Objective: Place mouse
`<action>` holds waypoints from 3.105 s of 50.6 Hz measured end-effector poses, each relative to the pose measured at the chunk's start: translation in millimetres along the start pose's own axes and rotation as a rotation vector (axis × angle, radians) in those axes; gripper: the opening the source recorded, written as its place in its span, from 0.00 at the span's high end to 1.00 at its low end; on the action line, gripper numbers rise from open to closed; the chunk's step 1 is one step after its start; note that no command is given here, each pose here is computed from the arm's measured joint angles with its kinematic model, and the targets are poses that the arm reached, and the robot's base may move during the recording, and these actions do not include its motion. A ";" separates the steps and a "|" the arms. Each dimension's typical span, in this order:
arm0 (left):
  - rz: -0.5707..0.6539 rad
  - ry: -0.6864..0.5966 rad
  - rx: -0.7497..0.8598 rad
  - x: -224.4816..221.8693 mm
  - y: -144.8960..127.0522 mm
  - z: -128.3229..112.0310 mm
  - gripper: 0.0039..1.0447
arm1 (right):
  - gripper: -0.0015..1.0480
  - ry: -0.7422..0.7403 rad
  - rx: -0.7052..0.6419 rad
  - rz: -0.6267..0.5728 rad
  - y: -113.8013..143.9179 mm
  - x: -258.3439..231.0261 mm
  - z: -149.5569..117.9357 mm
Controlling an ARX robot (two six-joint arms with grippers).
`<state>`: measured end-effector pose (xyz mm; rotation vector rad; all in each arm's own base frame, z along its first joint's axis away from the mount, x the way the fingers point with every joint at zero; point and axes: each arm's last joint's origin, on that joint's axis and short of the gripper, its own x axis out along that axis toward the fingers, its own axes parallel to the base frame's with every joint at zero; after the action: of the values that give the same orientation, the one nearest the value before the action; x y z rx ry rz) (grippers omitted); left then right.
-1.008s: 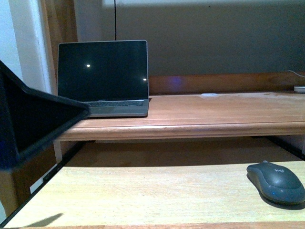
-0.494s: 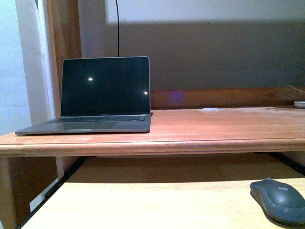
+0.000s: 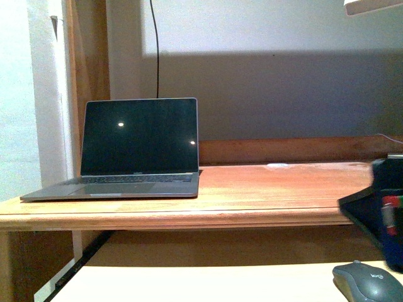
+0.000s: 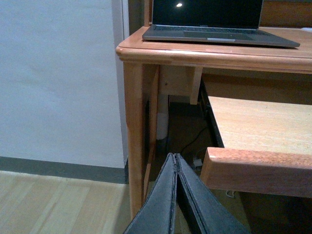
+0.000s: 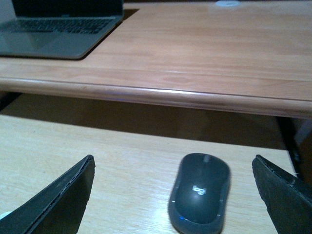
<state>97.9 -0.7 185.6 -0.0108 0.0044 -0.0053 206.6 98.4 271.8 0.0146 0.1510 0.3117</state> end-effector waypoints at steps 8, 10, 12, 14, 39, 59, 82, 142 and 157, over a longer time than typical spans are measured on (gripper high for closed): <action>0.002 0.001 0.000 -0.1 0.2 -4.4 0.98 | 0.07 0.069 -0.073 -0.054 12.0 23.6 -3.5; 0.002 0.001 0.000 -0.1 0.2 -5.4 0.98 | 0.07 0.084 -0.092 -0.077 12.8 28.2 -5.9; 0.002 0.002 0.000 -0.1 0.3 -6.4 0.98 | 0.07 0.099 -0.113 -0.101 13.3 32.2 -8.5; 0.002 0.002 0.000 -0.1 0.3 -6.8 0.98 | 0.07 0.114 -0.131 -0.124 13.4 35.9 -11.3; 0.002 -0.005 0.000 -0.3 0.5 -19.5 0.98 | 0.07 0.335 -0.161 -0.282 8.7 75.9 -52.7; 0.003 -0.005 0.000 -0.3 0.5 -19.5 0.46 | 0.38 0.346 -0.105 -0.288 13.9 84.2 -50.5; 0.002 -0.005 0.002 -0.3 0.5 -19.5 0.07 | 0.47 0.075 0.026 -0.203 38.3 52.9 64.8; 0.002 -0.005 0.002 -0.3 0.5 -19.5 0.07 | 0.15 0.125 0.003 -0.301 91.1 256.8 55.0; 0.002 -0.005 0.002 -0.3 0.5 -19.5 0.07 | 0.07 -0.098 0.159 -0.043 50.4 173.5 98.9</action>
<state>97.4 -0.4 166.1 -0.0093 -0.0002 -0.0031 369.3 200.4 346.2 0.1839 0.0780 0.2553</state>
